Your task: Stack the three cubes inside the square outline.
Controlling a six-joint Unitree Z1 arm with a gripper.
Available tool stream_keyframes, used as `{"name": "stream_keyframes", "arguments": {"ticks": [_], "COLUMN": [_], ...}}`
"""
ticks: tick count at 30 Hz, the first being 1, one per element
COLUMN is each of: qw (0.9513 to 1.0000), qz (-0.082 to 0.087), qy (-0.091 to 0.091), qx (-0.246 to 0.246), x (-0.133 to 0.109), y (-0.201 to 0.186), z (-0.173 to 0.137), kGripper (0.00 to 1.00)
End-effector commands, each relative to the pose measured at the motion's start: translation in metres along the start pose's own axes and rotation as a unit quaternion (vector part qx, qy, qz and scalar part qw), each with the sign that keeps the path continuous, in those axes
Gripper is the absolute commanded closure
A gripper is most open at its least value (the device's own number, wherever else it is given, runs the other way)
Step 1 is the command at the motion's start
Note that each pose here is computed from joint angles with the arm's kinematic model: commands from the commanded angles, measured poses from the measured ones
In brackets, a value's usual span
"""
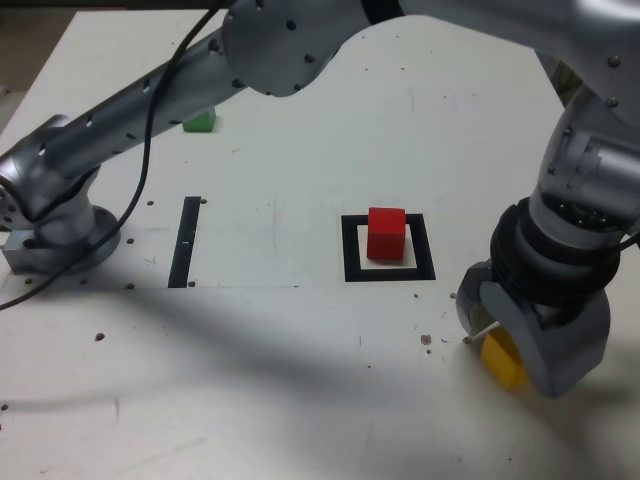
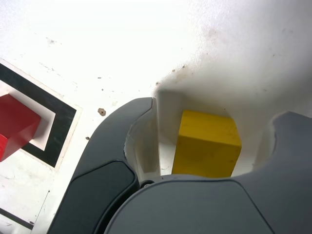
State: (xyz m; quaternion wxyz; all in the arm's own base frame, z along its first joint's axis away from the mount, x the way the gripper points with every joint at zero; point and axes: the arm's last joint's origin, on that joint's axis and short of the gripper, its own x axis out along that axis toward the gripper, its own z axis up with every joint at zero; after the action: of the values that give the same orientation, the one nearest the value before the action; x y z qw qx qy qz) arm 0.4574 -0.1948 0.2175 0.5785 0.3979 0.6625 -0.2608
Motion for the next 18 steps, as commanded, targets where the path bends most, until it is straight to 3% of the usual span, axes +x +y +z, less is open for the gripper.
{"name": "stream_keyframes", "arguments": {"ticks": [1,18], "qw": [1.0000,1.0000], "qz": [-0.001,-0.005], "qy": [0.002,0.002], "qx": [0.001,0.001], "x": [0.0032,0.0024], "y": [-0.0007,-0.0012], "z": [0.0023,0.0020], "kGripper": [0.65,0.68]}}
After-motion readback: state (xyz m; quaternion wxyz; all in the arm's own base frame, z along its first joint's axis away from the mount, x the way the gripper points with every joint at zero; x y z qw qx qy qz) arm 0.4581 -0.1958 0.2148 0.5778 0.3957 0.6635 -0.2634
